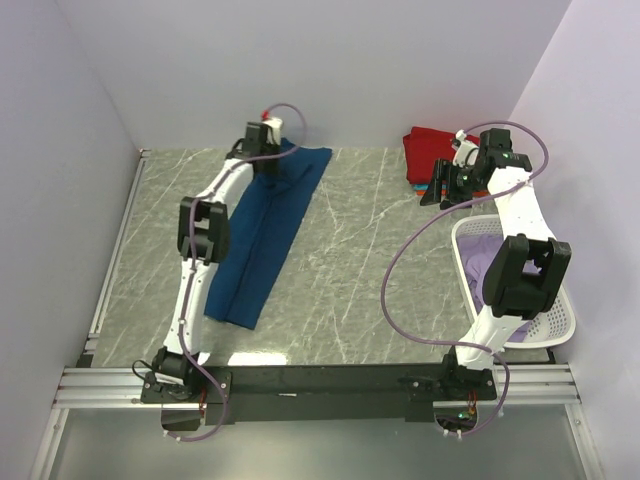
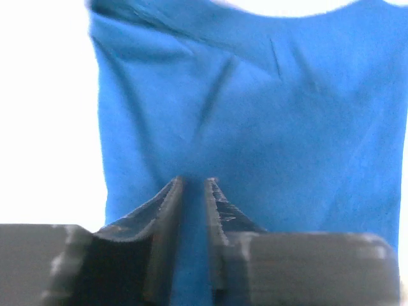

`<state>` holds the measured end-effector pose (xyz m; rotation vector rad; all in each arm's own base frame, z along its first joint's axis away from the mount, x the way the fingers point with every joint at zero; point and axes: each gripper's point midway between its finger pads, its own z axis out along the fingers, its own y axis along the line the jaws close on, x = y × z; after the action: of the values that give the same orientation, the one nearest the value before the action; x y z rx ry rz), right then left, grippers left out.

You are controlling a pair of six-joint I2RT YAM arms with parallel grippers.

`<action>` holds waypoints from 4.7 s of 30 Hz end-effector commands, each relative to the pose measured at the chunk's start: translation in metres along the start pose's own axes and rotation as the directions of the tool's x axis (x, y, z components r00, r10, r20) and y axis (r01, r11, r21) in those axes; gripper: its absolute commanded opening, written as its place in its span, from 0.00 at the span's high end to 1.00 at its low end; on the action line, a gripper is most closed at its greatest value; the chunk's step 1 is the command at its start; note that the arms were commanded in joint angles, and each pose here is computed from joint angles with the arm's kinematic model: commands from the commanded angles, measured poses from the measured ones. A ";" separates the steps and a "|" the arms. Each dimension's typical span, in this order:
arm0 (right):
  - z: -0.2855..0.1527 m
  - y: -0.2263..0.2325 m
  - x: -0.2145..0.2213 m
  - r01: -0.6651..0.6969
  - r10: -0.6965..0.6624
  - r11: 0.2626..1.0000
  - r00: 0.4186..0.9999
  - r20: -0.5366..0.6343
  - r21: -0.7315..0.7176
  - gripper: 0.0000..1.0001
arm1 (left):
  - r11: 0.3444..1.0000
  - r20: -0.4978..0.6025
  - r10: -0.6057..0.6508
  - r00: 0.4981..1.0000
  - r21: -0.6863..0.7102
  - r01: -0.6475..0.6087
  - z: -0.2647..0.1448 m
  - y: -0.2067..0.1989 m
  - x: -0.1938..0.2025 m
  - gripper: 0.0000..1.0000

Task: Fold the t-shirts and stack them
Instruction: Fold the tshirt

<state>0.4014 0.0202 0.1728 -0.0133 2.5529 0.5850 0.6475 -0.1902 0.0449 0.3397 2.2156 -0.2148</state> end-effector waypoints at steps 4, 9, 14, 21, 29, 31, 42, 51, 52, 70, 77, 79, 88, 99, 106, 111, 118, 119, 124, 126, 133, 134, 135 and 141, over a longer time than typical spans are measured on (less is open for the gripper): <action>-0.021 0.014 -0.013 0.018 -0.016 0.999 0.998 0.062 -0.031 0.29 | 0.971 0.291 -0.213 0.933 0.171 0.169 -0.086 -0.003 -0.121 0.66; -0.032 0.027 -0.015 0.026 -0.021 0.998 0.997 0.078 -0.062 0.29 | 0.984 0.267 -0.101 0.958 0.167 0.057 -0.156 -0.010 -0.124 0.60; -0.045 0.035 -0.010 0.045 -0.038 0.997 0.994 0.102 -0.069 0.29 | 0.987 0.048 0.037 0.998 0.156 -0.045 -0.211 -0.014 -0.050 0.53; -0.052 0.041 -0.002 0.052 -0.043 0.995 0.994 0.101 -0.081 0.28 | 0.986 -0.303 0.072 0.950 0.163 -0.023 -0.265 -0.019 0.090 0.35; -0.057 0.046 0.005 0.053 -0.044 0.994 0.993 0.107 -0.091 0.27 | 0.993 -0.505 0.040 0.862 0.120 0.024 -0.295 -0.026 0.189 0.27; -0.057 0.046 0.006 0.055 -0.045 0.994 0.994 0.104 -0.091 0.27 | 0.996 -0.515 0.027 0.857 0.086 0.020 -0.290 -0.026 0.196 0.23; -0.060 0.040 0.009 0.086 -0.081 0.995 0.992 0.100 -0.055 0.26 | 0.994 -0.640 -0.098 0.762 -0.097 0.047 -0.272 -0.074 0.269 0.38; -0.053 0.034 0.016 0.077 -0.073 0.996 0.994 0.078 -0.049 0.26 | 0.998 -0.689 -0.021 0.724 0.023 0.051 -0.246 -0.190 0.271 0.39; -0.051 0.033 0.018 0.073 -0.069 0.996 0.995 0.066 -0.051 0.26 | 0.998 -0.687 -0.008 0.726 0.041 0.050 -0.235 -0.208 0.265 0.39; -0.011 0.089 0.040 0.134 -0.161 0.956 0.983 -0.085 -0.261 0.23 | 0.896 -0.328 -0.050 0.943 0.402 0.187 -0.341 -0.262 0.110 0.24; 0.034 0.145 0.086 0.207 -0.290 0.911 0.937 -0.194 -0.357 0.36 | 0.894 -0.128 -0.234 0.964 0.361 0.265 -0.293 -0.126 0.020 0.43; 0.043 0.155 0.095 0.231 -0.325 0.901 0.921 -0.217 -0.367 0.39 | 0.913 -0.107 -0.242 0.964 0.311 0.264 -0.261 -0.107 0.006 0.47; 0.068 0.168 0.122 0.229 -0.368 0.882 0.880 -0.299 -0.413 0.62 | 0.905 -0.069 -0.276 0.959 0.319 0.283 -0.114 -0.049 -0.027 0.54; 0.072 0.160 0.130 0.234 -0.375 0.886 0.869 -0.322 -0.399 0.69 | 0.882 -0.185 -0.329 0.926 0.289 0.372 -0.020 -0.056 0.021 0.56; 0.071 0.155 0.136 0.230 -0.374 0.892 0.858 -0.351 -0.390 0.69 | 0.847 -0.208 -0.303 0.930 0.390 0.363 -0.005 -0.095 0.031 0.54; 0.073 0.153 0.136 0.229 -0.372 0.895 0.855 -0.361 -0.382 0.69 | 0.824 -0.187 -0.305 0.934 0.440 0.357 0.004 -0.104 0.027 0.51; 0.069 0.159 0.126 0.255 -0.396 0.881 0.859 -0.326 -0.399 0.64 | 0.822 0.005 -0.318 0.948 0.499 0.273 -0.025 -0.088 -0.046 0.43; 0.067 0.163 0.122 0.269 -0.406 0.874 0.862 -0.303 -0.405 0.64 | 0.824 0.078 -0.316 0.945 0.517 0.233 -0.051 -0.084 -0.080 0.40; 0.063 0.178 0.112 0.277 -0.419 0.854 0.868 -0.266 -0.441 0.63 | 0.820 0.276 -0.227 0.934 0.572 0.030 -0.152 -0.073 -0.148 0.13; 0.063 0.185 0.115 0.288 -0.435 0.842 0.863 -0.257 -0.457 0.63 | 0.831 0.384 -0.180 0.906 0.551 -0.069 -0.213 -0.063 -0.177 0.07; 0.077 0.208 0.151 0.321 -0.515 0.795 0.806 -0.291 -0.515 0.64 | 0.737 0.285 -0.203 0.937 0.674 -0.045 -0.308 -0.024 -0.092 0.01; 0.081 0.211 0.154 0.331 -0.525 0.789 0.801 -0.288 -0.518 0.64 | 0.734 0.289 -0.191 0.938 0.677 -0.059 -0.326 -0.022 -0.087 0.00; 0.085 0.212 0.160 0.330 -0.532 0.785 0.793 -0.298 -0.524 0.64 | 0.748 0.268 -0.180 0.947 0.663 -0.046 -0.330 -0.011 -0.071 0.01; 0.112 0.227 0.209 0.322 -0.582 0.761 0.722 -0.374 -0.563 0.67 | 0.790 0.320 0.124 0.939 0.541 -0.289 -0.369 -0.015 0.014 0.02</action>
<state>0.2585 0.2834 0.0968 -1.0784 2.6466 1.0585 0.4101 -0.0950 0.2981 0.5948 1.7654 -0.8332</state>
